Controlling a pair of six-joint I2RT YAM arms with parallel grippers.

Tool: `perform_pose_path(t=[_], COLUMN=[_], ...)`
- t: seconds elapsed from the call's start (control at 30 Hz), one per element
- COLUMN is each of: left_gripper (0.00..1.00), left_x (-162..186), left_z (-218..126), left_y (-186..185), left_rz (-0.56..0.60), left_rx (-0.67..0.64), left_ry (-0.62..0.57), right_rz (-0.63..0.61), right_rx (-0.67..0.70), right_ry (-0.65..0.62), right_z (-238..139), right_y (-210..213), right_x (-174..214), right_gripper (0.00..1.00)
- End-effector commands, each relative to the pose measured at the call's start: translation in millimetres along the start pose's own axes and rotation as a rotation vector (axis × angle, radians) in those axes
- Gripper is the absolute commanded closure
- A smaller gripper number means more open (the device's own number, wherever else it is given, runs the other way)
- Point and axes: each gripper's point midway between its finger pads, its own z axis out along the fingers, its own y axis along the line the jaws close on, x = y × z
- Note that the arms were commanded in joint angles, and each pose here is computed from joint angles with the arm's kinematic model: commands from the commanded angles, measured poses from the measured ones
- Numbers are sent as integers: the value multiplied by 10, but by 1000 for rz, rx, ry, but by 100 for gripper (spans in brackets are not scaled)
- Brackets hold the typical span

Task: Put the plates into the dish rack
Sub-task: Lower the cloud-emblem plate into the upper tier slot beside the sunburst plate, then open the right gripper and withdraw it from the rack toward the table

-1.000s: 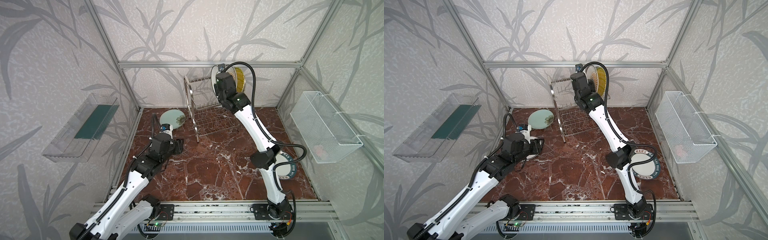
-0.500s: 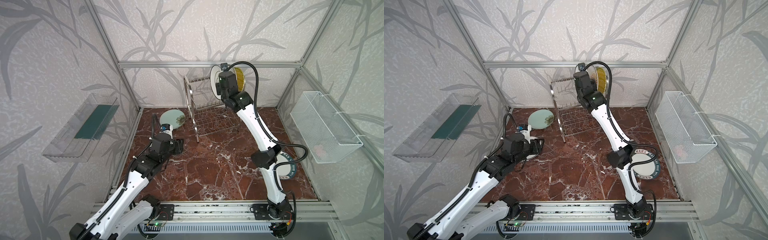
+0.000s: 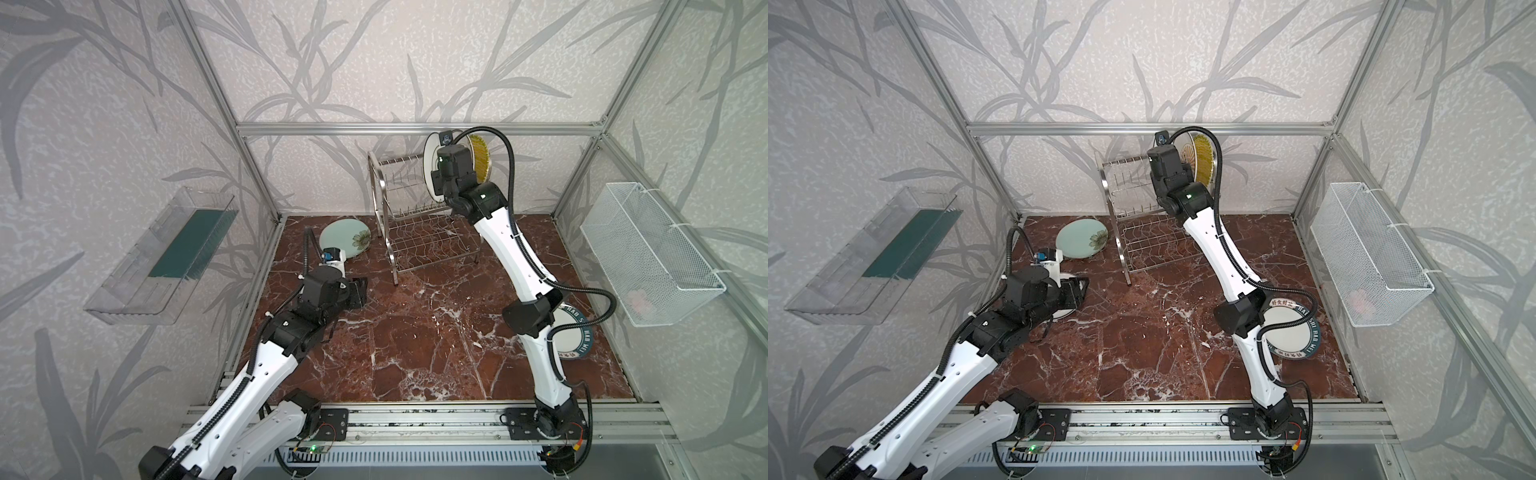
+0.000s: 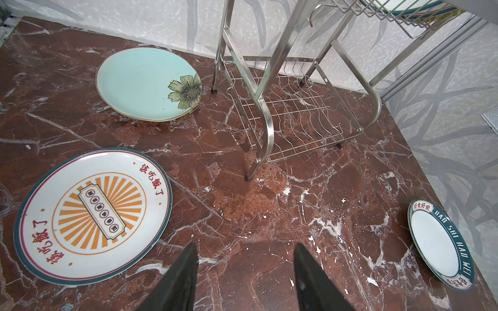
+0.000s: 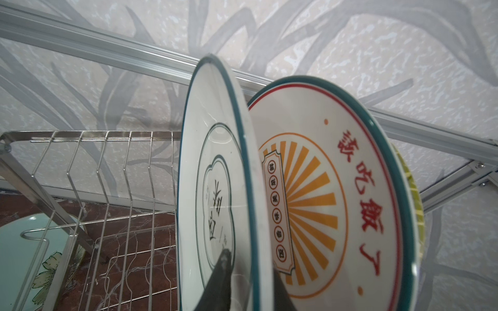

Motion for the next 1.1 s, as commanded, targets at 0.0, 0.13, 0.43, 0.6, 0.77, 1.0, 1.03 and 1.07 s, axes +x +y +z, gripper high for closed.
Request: perform_pose_path(t=[0.0,0.13,0.43,0.6,0.77,1.0,1.03,1.07], left_gripper=[45,44,44,44,44,40,39,38], left_x=[-34,-28,-39,-42,-54,-106,-115,-122], left_z=[-37,-37,-41,-41,-39,-45,-45,-47], left_y=[6,-2,-23,-31,-31,68,77,78], left_rz=[-2,-4,-11,-14,-14,-35,-37,-37], left_rx=[0,3,13,16,10,-49,-54,-54], left_ry=[-11,-7,-7,-6,1,-28,-33,-37], right_rz=[-3,0,18,42,68,80,76,79], right_rx=[-7,-6,-15,-34,-59,-49,-54,-57], right_ry=[5,-11,-80,-121,-159,-177,-169,-169], right_z=[-48,-97,-361,-564,-821,-1175,-1193,-1240], right_y=[-48,-85,-253,-354,-488,-756,-768,-804], right_x=[-18,-86,-382,-555,-722,-813,-788,-786], right_gripper=[76,67,45,39,32,23,22,21])
